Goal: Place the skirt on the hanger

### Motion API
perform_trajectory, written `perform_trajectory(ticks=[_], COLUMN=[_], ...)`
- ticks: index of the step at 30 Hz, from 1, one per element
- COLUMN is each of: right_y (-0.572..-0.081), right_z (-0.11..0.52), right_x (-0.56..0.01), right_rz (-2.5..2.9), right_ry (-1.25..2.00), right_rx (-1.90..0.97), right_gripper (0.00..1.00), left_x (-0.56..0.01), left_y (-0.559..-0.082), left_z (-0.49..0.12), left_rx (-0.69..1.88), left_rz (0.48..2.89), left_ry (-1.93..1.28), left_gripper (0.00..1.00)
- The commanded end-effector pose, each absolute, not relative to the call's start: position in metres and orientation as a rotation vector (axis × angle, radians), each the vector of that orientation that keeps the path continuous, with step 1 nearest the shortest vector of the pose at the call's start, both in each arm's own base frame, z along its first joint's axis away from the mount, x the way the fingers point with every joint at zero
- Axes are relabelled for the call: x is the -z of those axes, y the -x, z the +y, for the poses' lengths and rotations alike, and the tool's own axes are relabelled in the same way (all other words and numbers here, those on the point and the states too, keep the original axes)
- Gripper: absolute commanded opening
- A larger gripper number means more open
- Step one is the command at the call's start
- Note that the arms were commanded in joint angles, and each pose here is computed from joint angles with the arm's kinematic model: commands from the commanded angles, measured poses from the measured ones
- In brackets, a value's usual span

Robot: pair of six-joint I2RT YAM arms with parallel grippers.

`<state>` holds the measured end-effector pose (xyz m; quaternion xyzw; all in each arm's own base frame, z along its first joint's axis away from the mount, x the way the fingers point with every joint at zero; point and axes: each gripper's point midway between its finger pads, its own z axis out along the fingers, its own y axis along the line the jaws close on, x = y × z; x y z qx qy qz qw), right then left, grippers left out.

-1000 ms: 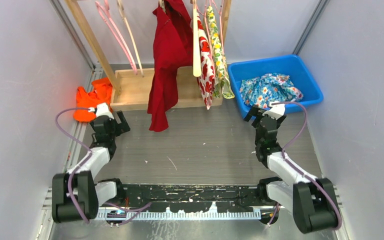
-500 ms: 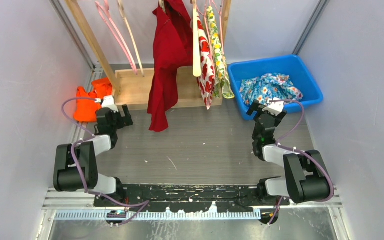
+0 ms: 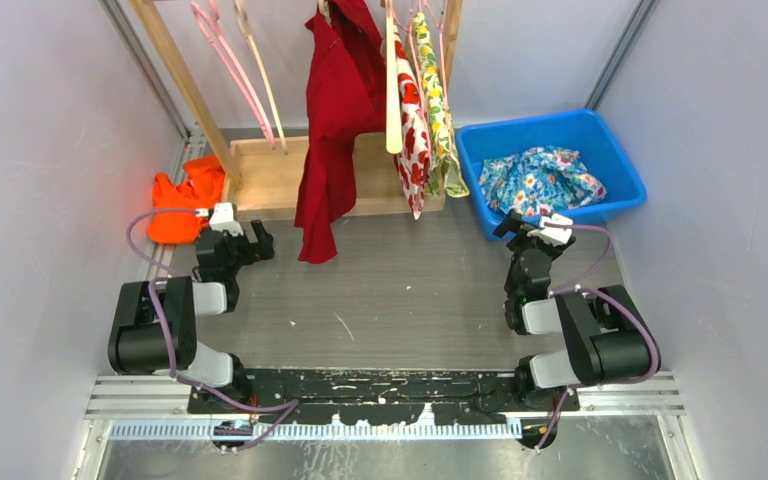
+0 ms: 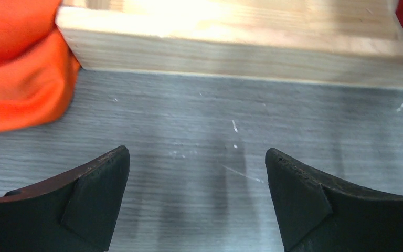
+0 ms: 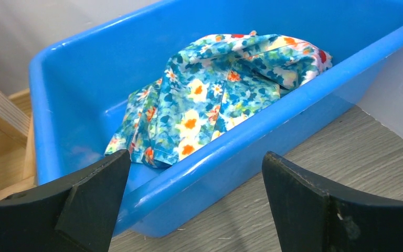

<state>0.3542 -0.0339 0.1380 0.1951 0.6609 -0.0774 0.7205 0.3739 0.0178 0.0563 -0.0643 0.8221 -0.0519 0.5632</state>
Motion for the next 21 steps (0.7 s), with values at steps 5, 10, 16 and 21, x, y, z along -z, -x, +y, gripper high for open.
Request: perform_trajectory(ticks=[5,10,16,21], right_y=[-0.337,-0.332,-0.316,-0.309], right_z=[-0.029,-0.027,-0.033,-0.034], right_x=[-0.106,-0.125,-0.133,-0.134], right_rz=[1.528,1.631,1.696,1.758], right_ry=[-0.348,-0.361,-0.417,-0.413], right_rx=[0.256,0.360,0.346,0.370], right_gripper=[1.00,1.00,1.00,1.00], left_x=[-0.083,-0.080,-0.079,-0.077], left_y=[-0.382,-0.385,-0.387,-0.387], left_z=[0.007,0.006,0.004,0.004], left_rx=[0.131,0.105,0.094,0.090], left_rz=[1.774,1.788,1.793,1.796], left_ry=[0.038,0.037,0.030,0.030], left_gripper=[1.00,1.00,1.00,1.00])
